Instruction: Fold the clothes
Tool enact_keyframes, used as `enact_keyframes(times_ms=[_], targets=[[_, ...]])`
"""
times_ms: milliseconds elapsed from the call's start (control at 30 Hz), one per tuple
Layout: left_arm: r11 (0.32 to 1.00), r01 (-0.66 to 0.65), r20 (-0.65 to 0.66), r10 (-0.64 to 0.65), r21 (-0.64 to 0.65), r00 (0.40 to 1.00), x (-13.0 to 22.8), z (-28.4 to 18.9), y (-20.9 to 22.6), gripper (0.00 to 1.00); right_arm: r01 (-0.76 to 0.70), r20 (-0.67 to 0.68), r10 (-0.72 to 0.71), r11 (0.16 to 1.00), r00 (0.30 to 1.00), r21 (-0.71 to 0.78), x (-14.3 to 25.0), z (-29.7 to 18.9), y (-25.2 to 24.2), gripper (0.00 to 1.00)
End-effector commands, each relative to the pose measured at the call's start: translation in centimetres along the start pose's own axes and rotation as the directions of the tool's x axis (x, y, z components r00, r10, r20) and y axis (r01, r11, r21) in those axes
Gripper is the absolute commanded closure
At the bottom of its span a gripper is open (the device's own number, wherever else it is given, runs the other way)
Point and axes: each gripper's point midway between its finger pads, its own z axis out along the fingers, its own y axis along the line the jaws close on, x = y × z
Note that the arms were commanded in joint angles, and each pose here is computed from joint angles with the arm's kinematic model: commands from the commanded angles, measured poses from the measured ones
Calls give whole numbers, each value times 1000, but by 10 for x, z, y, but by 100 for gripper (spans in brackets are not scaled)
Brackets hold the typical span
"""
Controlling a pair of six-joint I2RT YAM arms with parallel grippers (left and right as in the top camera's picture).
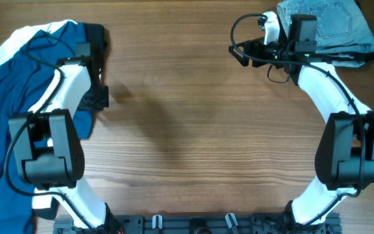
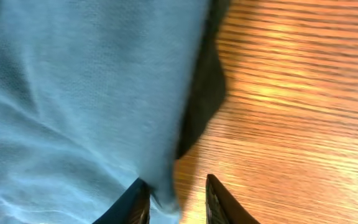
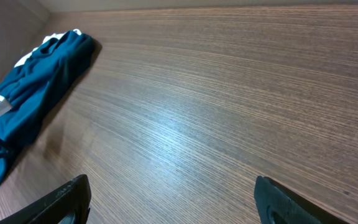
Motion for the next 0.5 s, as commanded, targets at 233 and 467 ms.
enact_keyframes(times_ms=[233,467], targets=[[994,111,35,-111,8,993,-7,-3,36,66,2,3,-2,1000,1000,23,-4,3,-5,15],[987,161,34,-161,5,986,-7,1,53,93,2,4,-3,1000,1000,23,-4,3,-5,15]])
